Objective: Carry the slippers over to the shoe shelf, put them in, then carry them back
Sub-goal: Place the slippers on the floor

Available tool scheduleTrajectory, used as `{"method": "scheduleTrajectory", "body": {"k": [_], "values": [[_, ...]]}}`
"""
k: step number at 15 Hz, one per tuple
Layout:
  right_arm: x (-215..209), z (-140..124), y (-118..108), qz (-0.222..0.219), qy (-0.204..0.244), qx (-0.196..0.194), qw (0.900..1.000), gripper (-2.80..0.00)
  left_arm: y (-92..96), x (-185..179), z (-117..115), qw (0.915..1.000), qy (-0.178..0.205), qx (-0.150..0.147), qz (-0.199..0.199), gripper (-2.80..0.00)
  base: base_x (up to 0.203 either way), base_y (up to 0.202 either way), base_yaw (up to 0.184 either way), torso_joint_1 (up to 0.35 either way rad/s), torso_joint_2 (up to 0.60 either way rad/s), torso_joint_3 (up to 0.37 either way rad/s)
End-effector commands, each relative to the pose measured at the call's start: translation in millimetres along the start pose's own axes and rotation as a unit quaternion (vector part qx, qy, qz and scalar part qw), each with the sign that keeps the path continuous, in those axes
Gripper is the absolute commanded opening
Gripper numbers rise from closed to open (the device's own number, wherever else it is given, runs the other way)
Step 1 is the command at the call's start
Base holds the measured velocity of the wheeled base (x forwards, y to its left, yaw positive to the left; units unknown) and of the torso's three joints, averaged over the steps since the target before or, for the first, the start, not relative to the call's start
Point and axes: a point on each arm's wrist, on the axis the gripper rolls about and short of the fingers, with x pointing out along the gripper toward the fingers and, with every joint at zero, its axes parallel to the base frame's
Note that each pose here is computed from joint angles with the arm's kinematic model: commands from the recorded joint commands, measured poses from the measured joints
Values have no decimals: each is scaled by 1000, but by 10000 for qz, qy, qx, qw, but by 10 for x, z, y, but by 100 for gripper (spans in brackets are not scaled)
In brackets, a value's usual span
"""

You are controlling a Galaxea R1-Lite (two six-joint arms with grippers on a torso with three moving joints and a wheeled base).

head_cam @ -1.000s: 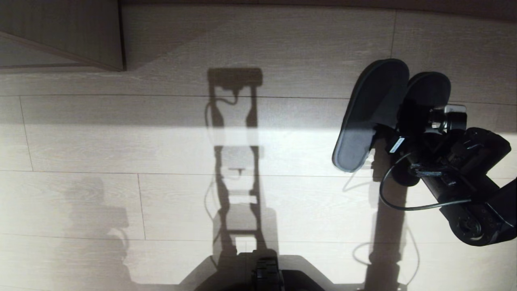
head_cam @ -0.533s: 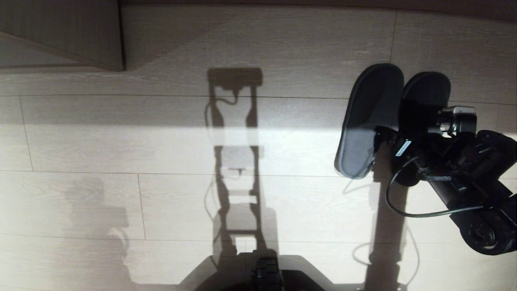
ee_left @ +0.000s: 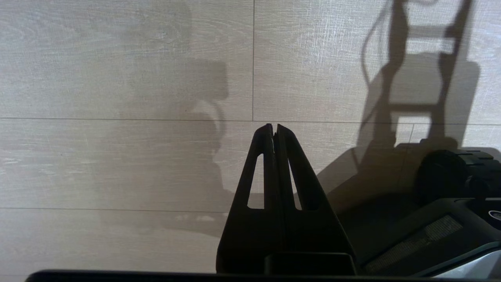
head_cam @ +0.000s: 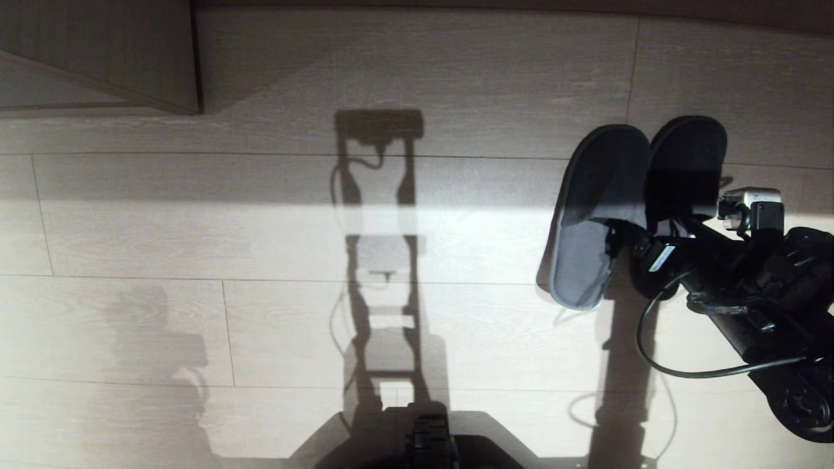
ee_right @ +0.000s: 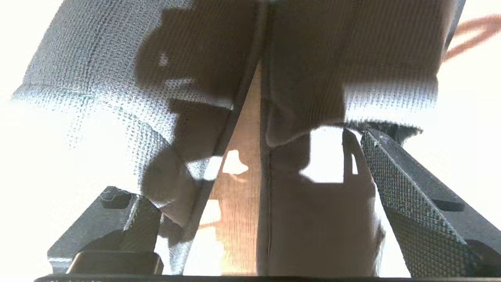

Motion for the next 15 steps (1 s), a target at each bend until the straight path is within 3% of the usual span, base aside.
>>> {"method": "scheduleTrajectory", "body": {"k": [1,9,15], "values": [[-68,27,-6,25,-10,7,10000,0,0,-1,0,10000,-13,-4,1,-280,0,0,0,0,0,0],[-95,-107,2,350,288,317,9985,0,0,-1,0,10000,-13,-4,1,-280,0,0,0,0,0,0],[-221,-102,-2,599,380,292,9971,0,0,-1,0,10000,-13,3,1,-280,0,0,0,0,0,0]]}}
